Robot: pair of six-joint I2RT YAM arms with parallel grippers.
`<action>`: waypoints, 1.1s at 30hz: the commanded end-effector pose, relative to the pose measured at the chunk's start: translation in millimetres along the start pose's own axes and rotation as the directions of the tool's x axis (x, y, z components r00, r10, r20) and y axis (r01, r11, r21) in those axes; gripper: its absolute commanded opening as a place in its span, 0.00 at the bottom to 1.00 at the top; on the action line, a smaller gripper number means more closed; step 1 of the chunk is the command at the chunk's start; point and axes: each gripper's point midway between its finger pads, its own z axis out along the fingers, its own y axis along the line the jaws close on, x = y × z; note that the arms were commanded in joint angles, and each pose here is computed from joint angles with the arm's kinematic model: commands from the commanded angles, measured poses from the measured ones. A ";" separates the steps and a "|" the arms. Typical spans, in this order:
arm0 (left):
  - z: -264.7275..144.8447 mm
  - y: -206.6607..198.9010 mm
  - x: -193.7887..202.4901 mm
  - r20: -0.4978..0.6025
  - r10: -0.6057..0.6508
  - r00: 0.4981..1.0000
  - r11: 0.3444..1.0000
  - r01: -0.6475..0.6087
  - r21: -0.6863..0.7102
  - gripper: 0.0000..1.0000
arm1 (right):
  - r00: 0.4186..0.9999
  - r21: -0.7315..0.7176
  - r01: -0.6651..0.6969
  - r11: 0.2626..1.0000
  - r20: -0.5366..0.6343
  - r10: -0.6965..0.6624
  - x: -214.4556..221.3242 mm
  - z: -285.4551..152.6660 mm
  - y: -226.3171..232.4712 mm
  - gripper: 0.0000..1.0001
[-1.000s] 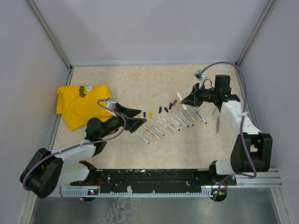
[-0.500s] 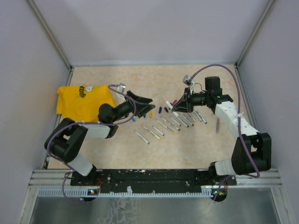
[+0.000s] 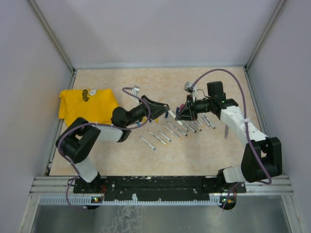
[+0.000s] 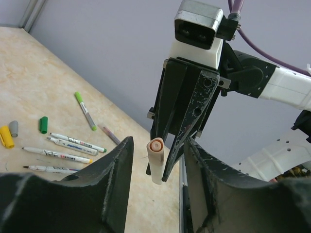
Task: Open the pen caps
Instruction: Pick up the pen from the center of the board, then open the pen cap from the pen.
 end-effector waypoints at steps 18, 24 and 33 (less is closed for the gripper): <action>11.6 -14.9 6.3 0.030 -0.017 0.999 0.997 0.015 0.070 0.00 | 1.000 0.021 0.014 1.000 0.018 -0.014 -6.2 16.3 -1.5 0.62; 15.1 -15.9 3.9 0.040 -0.012 0.999 0.997 0.009 0.079 0.00 | 1.000 0.004 0.030 1.000 -0.009 -0.030 -0.7 25.7 2.1 0.46; 5.9 11.6 -92.5 0.248 0.082 0.965 0.996 -0.091 0.023 0.00 | 0.998 -0.044 0.001 0.999 -0.058 -0.004 10.1 31.3 4.9 0.00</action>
